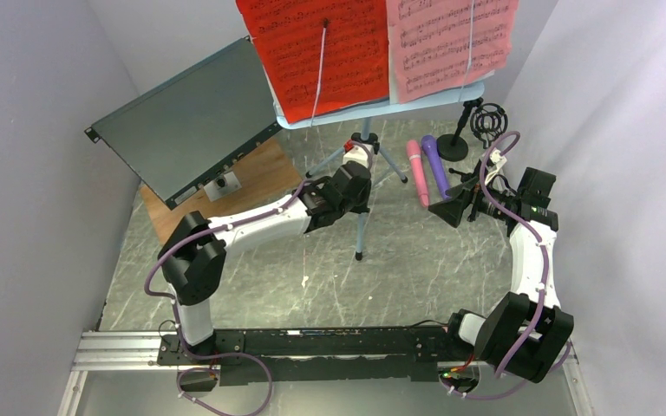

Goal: Pack up the instrument practice props
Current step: Move the music stand to the center of the board.

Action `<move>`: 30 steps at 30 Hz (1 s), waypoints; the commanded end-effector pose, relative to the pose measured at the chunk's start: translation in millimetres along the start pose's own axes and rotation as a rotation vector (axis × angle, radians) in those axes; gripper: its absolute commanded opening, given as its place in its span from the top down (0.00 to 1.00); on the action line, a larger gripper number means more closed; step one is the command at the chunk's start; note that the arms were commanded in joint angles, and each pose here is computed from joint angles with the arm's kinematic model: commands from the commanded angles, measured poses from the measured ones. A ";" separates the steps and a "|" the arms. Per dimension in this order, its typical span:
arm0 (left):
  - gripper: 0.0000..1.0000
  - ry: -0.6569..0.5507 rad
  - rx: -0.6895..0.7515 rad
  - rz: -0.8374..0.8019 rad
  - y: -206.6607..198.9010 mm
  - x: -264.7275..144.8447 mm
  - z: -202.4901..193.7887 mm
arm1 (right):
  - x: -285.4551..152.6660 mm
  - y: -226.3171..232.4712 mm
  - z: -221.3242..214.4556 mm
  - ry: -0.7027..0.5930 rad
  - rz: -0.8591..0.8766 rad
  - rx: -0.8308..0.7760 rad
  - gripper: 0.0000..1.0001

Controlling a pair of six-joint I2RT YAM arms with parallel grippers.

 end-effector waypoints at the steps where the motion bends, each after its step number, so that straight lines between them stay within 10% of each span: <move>1: 0.74 -0.085 -0.075 -0.069 -15.3 -24.5 31.3 | 0.7 2.5 3.9 -0.007 0.017 -0.047 0.04; 16: 0.02 -0.110 0.089 -0.377 -27.9 -94.2 4.0 | 0.5 0.5 2.9 -0.001 0.006 -0.050 0.04; 30: 0.01 -0.224 0.104 -0.536 -0.4 -157.6 -40.2 | -26.8 18.9 44.8 0.033 -0.113 -0.213 0.01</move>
Point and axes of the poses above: each gripper's point midway between its finger pads, its own x axis out along the fingers, its own y axis along the line the jaws close on, z = x × y, the point moved 2 cm from there along -x, back along the fingers, and after that the axes turned 15 degrees about x, right-handed, at the moved point
